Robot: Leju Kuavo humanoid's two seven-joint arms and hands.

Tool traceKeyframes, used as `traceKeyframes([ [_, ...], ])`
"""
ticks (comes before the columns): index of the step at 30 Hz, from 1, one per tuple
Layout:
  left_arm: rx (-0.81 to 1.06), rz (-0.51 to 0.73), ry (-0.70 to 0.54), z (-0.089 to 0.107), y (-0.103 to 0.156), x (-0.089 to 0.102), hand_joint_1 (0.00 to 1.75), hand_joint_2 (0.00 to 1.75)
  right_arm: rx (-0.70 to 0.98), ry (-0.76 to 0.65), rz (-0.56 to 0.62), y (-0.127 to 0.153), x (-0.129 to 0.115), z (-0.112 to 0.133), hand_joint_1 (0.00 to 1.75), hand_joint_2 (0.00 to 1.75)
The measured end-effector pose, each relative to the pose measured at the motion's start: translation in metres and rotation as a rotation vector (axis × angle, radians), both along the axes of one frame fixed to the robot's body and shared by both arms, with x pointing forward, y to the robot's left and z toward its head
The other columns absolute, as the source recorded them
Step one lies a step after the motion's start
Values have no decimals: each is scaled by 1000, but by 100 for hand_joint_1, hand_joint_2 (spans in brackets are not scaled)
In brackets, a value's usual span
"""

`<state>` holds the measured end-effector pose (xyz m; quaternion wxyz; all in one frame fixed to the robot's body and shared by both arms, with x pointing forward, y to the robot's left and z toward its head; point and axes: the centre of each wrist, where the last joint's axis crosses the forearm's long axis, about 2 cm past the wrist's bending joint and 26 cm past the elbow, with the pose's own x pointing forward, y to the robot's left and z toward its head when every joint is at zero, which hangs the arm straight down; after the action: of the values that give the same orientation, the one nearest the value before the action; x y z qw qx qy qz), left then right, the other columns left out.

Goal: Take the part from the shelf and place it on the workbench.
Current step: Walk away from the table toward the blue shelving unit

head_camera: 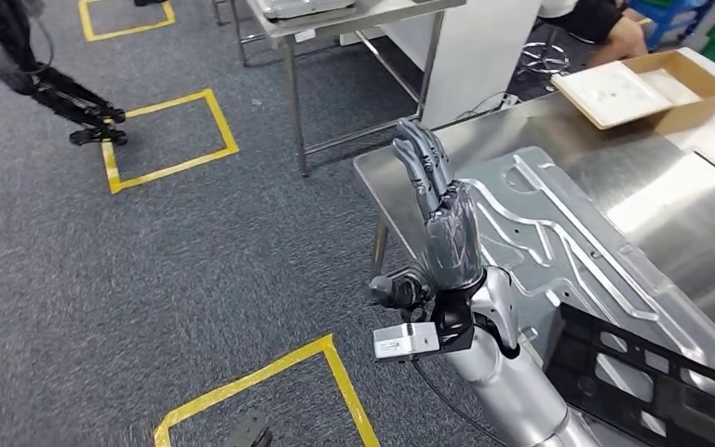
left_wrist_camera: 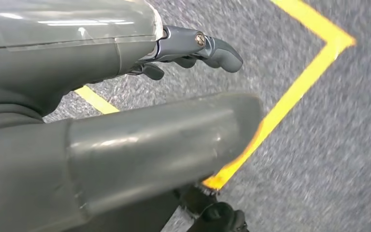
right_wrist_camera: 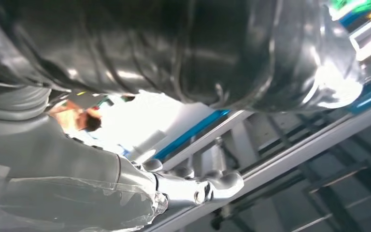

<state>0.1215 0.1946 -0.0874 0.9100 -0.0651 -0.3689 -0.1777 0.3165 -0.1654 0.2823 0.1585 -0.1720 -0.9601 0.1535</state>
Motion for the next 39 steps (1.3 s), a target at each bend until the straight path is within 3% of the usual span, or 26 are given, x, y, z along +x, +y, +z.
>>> traceKeyframes([
  [39,2,14,9,-1,0,-5,0,0,-10,25,24,13,-5,-13,0,0],
])
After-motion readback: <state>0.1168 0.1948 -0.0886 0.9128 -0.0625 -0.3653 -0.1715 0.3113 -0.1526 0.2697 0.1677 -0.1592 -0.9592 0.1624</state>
